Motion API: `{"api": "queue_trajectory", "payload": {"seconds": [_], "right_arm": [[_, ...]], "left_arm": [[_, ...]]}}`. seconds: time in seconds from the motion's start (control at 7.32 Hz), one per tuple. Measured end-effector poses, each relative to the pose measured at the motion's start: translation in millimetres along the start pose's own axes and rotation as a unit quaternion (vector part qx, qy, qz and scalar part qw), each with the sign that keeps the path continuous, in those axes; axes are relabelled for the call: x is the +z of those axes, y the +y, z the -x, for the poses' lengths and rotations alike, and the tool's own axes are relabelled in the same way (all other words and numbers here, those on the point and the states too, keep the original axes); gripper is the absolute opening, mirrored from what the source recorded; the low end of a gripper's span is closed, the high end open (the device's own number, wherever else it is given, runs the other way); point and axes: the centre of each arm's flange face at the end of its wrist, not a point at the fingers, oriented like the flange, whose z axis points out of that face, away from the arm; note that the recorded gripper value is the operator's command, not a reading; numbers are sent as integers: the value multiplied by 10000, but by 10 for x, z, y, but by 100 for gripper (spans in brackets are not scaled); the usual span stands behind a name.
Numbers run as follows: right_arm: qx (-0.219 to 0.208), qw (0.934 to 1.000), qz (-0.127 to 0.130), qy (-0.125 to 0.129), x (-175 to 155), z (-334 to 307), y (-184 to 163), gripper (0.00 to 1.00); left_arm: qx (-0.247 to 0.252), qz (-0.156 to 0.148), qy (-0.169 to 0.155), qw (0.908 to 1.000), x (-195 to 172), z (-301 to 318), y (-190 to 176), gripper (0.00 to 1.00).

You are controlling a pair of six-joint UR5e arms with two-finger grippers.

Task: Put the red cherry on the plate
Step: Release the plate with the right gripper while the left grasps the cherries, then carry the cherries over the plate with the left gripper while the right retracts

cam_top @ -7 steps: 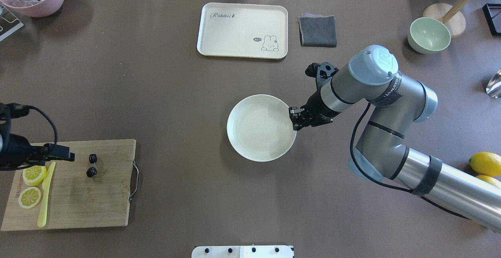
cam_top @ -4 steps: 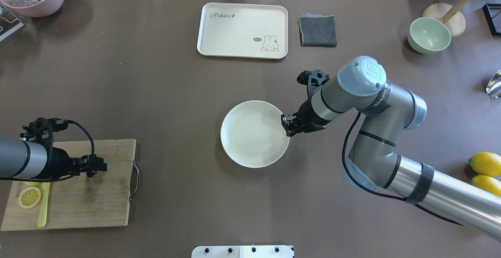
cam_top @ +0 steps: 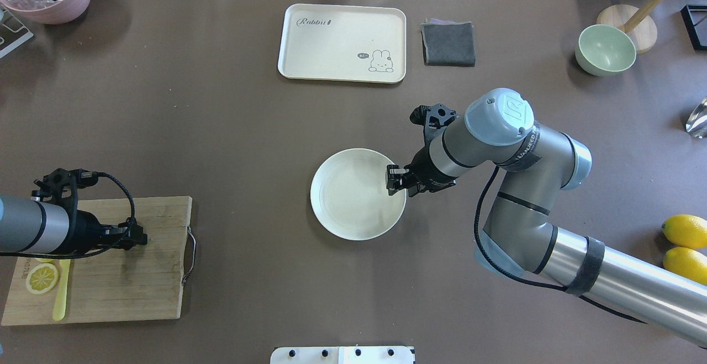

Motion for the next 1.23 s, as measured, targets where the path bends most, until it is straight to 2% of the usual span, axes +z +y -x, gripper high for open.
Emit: {"api": "queue_trajectory", "payload": {"seconds": [0.14,0.41,0.82,1.23], "right_arm": [[0,10000,-32,-52,-59,33,3,100],[125,9995,-156,-239,-503,-112,-107,100],[336,9990,-149,-261,-1243,-976,-526,100],[190,9995,-244,26,-1519,-1857,-630,100]], "left_arm": [[-9,-1,-13,10000,-3,18,-1,1],[-25,-35,8,10000,-39,15,-27,0],[-4,-161,358,9992,-241,-326,-123,0],[-331,-198,711,9967,-327,-1766,-384,0]]}}
